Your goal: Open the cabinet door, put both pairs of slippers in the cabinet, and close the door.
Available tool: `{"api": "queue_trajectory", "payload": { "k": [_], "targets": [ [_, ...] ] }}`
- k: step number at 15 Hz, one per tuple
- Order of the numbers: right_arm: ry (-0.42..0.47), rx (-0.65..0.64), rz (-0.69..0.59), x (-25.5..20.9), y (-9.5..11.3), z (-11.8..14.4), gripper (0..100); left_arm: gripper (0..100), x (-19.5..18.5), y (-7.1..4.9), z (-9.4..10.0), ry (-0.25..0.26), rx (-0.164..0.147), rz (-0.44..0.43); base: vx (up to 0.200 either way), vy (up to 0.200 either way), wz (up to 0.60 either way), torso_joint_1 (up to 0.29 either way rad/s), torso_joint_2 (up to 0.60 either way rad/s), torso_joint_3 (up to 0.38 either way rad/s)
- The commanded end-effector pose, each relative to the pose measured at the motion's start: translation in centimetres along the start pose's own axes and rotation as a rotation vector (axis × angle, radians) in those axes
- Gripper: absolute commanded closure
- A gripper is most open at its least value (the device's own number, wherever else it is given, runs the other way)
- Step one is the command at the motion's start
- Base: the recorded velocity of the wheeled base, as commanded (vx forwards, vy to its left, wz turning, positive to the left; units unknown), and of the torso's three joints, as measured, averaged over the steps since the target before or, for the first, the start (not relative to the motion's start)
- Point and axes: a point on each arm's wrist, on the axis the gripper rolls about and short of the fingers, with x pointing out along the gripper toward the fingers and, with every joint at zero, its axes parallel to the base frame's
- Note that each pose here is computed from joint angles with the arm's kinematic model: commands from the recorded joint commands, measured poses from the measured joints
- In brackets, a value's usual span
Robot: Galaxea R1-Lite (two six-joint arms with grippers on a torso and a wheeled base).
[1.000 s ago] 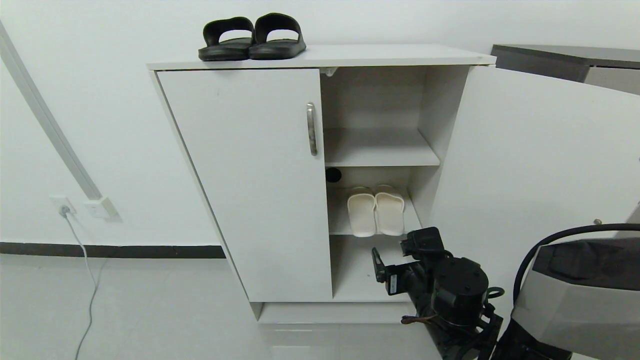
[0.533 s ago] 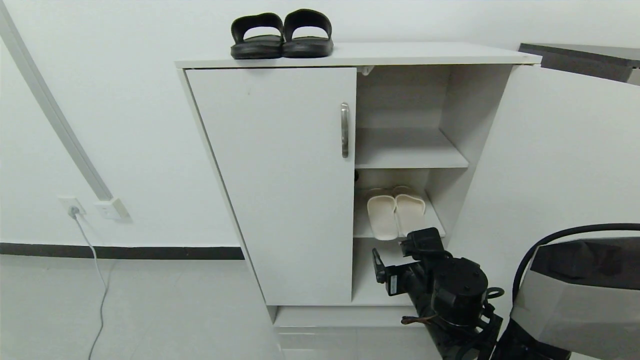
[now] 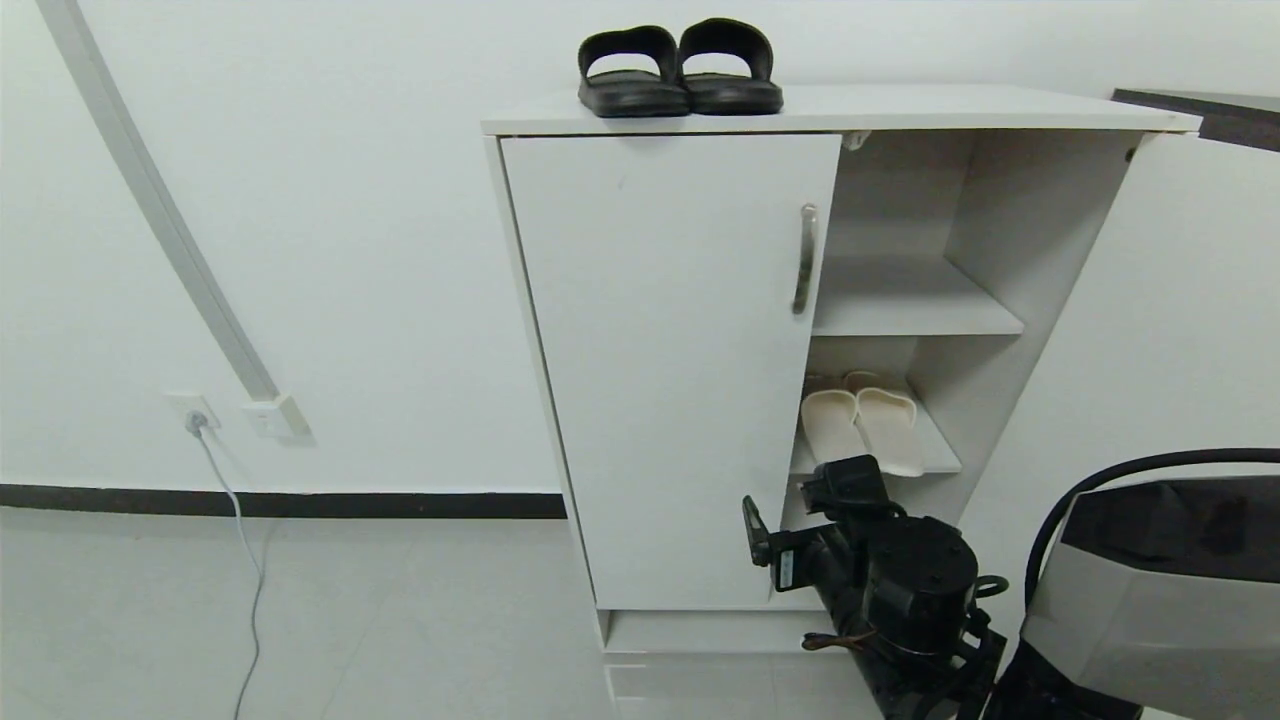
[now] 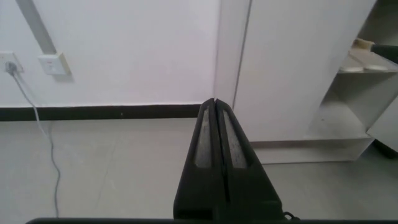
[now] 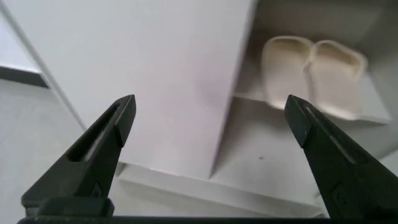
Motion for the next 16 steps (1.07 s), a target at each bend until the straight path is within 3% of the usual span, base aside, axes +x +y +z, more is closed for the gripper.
{"api": "queue_trajectory", "payload": {
  "k": [1,16],
  "targets": [
    [0.001,0.000,0.001,0.03,0.04,-0.09,0,100,0.01,0.00,0.00,0.002,0.000,0.000,0.000,0.200,0.00,0.007,0.00,0.002],
    [0.031,-0.017,0.059,-0.24,-0.84,-0.68,0,100,0.00,0.01,0.00,0.000,0.000,0.006,0.000,0.013,0.00,0.000,0.00,0.000]
  ]
}}
